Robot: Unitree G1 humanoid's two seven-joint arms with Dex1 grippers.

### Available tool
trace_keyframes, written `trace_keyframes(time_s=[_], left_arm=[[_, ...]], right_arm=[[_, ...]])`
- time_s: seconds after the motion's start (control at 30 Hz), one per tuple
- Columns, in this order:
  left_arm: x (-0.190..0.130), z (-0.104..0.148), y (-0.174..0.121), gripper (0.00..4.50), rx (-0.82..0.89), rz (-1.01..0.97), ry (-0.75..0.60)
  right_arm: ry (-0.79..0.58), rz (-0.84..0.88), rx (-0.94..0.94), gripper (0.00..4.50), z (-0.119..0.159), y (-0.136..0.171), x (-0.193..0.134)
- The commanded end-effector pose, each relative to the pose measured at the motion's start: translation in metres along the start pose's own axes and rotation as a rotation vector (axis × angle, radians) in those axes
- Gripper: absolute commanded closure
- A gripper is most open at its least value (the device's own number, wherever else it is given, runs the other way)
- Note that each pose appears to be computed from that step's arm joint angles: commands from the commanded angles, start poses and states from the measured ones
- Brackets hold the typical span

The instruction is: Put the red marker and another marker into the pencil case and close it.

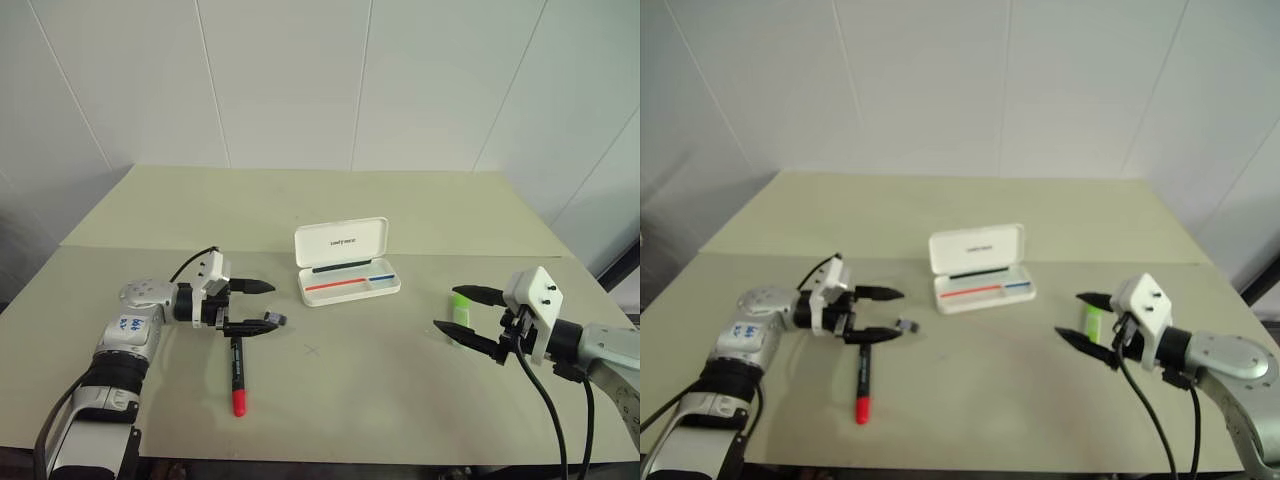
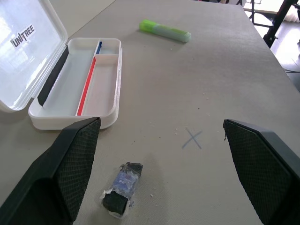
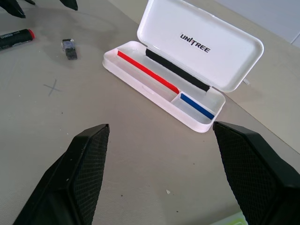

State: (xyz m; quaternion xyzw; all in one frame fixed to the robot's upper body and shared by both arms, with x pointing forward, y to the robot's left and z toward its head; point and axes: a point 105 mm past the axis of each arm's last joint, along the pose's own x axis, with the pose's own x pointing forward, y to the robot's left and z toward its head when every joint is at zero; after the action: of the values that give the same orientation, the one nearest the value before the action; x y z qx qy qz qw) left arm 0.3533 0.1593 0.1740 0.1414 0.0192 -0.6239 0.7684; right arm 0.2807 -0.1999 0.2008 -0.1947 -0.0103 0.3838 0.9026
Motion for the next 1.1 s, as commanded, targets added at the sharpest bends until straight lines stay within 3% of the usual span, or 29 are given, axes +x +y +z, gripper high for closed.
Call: trace_keyframes(time_s=[0.03, 0.67, 0.83, 1.1], left_arm=[[0.001, 0.009, 0.004, 0.04, 0.049, -0.001, 0.004], [0.074, 0.025, 0.026, 0.04, 0.073, -0.004, 0.022], [0.09, 0.029, 0.029, 0.04, 0.084, -0.025, 0.033], [0.109, 0.013, 0.026, 0.04, 0.046, -0.059, 0.117]], right_arm=[[-0.054, -0.031, -0.029, 0.0, 0.013, -0.001, 0.0], [-0.115, -0.068, -0.027, 0.0, 0.018, 0.007, 0.016], [-0.117, -0.105, -0.003, 0.0, 0.014, 0.013, 0.006], [-0.124, -0.169, 0.007, 0.0, 0.015, 0.017, 0.004]])
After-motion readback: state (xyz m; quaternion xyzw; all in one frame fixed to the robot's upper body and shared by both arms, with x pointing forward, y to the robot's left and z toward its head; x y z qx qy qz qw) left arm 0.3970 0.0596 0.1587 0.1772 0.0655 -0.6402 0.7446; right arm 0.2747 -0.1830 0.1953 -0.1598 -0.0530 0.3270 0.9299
